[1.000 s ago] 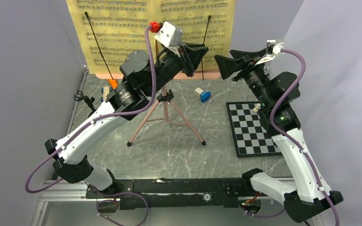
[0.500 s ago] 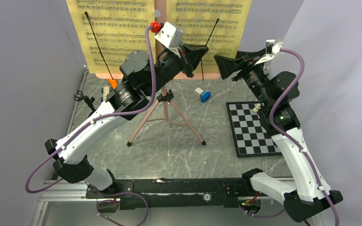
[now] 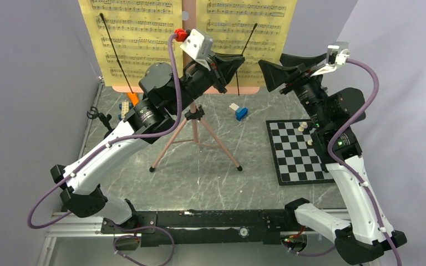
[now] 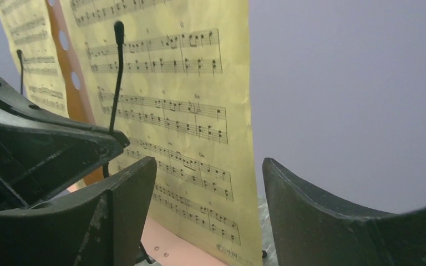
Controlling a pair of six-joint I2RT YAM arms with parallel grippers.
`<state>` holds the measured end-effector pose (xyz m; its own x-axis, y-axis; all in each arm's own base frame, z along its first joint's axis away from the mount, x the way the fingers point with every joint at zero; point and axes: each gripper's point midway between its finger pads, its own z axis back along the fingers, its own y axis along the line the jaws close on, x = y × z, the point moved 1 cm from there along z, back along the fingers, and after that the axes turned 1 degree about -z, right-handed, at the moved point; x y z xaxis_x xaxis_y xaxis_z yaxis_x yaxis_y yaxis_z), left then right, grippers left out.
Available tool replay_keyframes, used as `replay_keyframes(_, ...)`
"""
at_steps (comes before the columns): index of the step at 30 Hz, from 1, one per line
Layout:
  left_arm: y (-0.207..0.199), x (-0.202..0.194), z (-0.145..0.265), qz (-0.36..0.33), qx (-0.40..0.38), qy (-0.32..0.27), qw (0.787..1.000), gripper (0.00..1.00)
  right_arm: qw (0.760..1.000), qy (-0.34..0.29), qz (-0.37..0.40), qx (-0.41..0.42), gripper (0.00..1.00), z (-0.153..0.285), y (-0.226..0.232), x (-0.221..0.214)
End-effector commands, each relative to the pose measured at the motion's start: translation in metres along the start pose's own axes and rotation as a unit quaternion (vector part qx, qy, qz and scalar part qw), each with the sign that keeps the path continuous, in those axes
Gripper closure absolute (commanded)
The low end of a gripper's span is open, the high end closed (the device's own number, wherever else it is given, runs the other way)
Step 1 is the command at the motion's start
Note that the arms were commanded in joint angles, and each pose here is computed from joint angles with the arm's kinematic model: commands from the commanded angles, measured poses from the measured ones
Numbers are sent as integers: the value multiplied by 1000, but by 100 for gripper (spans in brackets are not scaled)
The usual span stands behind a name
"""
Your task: Pack up the instrument practice props
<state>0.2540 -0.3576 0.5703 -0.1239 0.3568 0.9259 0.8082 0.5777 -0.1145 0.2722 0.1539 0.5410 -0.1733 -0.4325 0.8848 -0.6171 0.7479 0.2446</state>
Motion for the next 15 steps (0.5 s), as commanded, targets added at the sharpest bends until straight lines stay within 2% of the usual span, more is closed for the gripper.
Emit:
replay_keyframes(1, -10, 32, 15, 8, -24, -41, 999, 100, 999, -44, -1, 29, 28, 2, 18, 36)
replay_keyframes(10, -10, 35, 21, 5, -24, -47, 999, 100, 999, -44, -1, 17, 48, -2, 12, 36)
replay_keyframes(15, -9, 34, 23, 3, -22, -49, 999, 100, 999, -44, 2, 14, 63, -4, 11, 37)
